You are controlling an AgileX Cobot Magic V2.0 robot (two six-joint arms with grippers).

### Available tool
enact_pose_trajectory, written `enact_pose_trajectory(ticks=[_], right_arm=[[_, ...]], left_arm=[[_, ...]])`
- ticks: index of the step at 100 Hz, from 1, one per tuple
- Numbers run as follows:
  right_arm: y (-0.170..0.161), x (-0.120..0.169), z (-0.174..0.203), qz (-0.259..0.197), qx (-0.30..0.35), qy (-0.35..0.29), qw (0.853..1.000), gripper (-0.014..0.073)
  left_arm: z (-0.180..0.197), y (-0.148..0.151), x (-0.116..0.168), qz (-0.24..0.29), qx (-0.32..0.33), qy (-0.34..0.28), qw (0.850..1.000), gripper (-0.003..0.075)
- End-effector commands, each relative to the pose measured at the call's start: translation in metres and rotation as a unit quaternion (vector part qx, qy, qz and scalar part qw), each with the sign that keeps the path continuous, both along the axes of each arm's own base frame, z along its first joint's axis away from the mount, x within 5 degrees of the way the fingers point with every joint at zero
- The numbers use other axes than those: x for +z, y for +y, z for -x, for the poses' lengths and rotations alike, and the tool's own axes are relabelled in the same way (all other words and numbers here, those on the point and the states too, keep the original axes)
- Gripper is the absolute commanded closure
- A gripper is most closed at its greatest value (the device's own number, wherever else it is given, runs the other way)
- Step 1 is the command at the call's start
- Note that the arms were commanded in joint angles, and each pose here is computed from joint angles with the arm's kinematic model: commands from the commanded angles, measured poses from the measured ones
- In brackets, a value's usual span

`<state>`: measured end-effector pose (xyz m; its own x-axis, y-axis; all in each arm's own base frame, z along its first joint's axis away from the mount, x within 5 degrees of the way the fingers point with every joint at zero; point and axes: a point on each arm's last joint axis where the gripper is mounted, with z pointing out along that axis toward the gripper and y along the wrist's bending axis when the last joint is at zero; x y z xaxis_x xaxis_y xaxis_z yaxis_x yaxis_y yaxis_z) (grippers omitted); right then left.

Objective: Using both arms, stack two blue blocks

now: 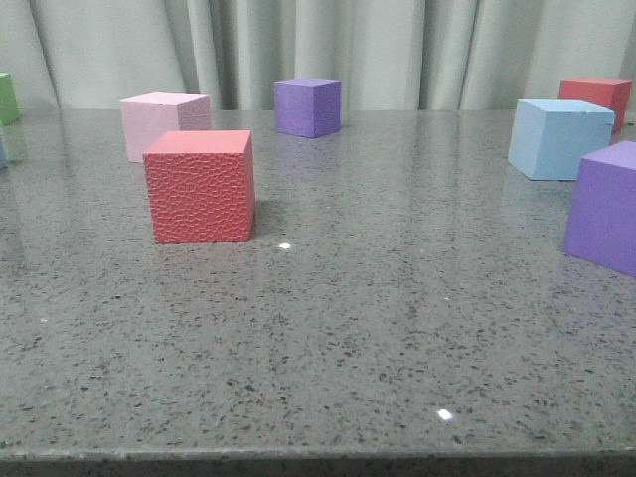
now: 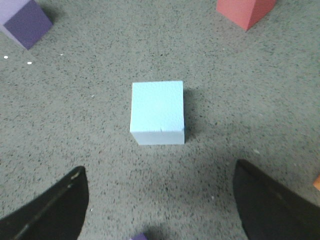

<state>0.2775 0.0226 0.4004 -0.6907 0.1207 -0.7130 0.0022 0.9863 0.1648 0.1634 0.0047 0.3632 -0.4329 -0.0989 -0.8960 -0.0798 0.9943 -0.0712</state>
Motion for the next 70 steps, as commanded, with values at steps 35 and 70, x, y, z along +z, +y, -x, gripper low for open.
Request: enact_pose_trajectory(ticks=[35,70], right_arm=[[0.008,-0.012,-0.103,0.003,0.010,0.095,0.995,0.0001],[0.012,-0.044,-0.134,-0.009,0.016,0.142,0.990,0.0001]], left_arm=[[-0.001,0.000,0.019,0.000,0.000,-0.052,0.999,0.0029],[-0.001,0.000,0.019,0.000,0.000,-0.052,0.999,0.0029]])
